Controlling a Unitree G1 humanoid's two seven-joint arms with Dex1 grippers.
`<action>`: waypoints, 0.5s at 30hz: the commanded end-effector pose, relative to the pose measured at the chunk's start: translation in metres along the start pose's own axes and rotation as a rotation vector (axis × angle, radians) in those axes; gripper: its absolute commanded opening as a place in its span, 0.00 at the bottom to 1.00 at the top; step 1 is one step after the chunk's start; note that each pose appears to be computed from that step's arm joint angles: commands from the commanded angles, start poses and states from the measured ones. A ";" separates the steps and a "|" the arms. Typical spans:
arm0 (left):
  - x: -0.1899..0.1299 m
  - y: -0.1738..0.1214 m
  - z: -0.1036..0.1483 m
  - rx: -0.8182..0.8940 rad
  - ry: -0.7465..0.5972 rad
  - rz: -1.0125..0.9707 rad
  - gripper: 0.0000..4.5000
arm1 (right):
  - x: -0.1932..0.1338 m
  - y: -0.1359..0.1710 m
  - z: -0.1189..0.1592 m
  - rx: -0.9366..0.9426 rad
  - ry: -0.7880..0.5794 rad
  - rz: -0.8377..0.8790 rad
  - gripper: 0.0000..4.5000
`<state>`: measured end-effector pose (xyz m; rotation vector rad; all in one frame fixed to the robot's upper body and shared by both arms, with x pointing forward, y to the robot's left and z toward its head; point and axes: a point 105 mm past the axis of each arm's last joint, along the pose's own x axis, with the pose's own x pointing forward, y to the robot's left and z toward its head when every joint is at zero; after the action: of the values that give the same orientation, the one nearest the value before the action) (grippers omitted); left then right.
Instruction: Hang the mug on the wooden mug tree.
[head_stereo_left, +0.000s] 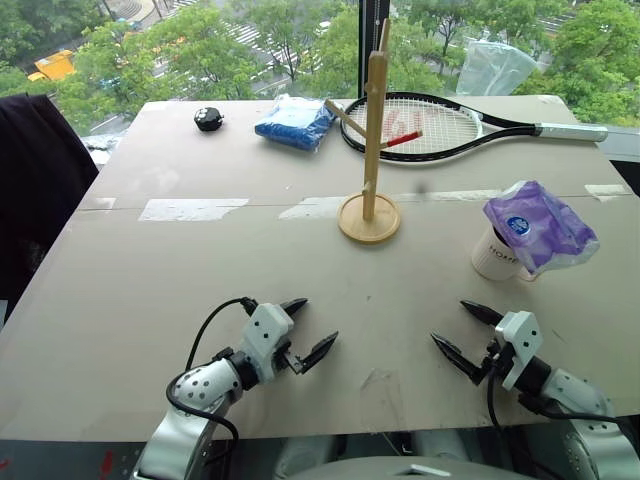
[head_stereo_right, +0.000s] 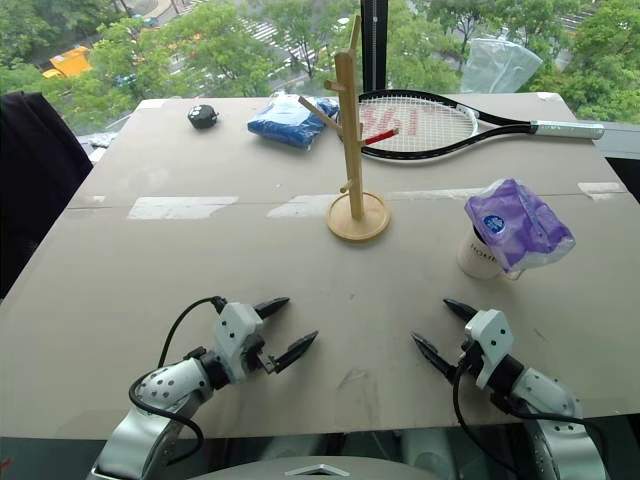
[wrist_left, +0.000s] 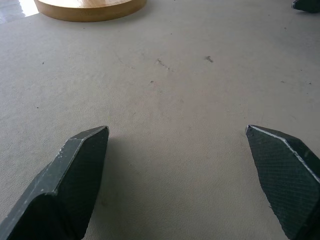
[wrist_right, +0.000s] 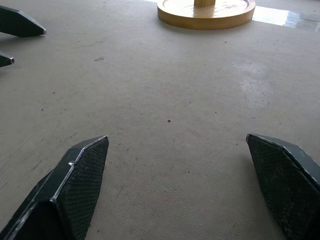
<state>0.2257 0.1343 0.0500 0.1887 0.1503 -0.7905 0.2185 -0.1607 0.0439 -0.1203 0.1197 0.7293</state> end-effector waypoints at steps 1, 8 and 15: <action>0.000 0.000 -0.005 -0.009 0.020 -0.018 1.00 | -0.008 -0.001 -0.009 0.022 0.033 -0.042 0.99; 0.002 0.000 -0.004 -0.011 0.018 -0.053 1.00 | -0.012 0.001 -0.009 0.028 0.034 -0.073 0.99; 0.004 0.000 -0.003 -0.007 0.013 -0.066 1.00 | -0.013 0.000 -0.009 0.026 0.031 -0.082 0.99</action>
<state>0.2294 0.1323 0.0508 0.1914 0.1498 -0.8477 0.2136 -0.1646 0.0439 -0.1136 0.1176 0.6648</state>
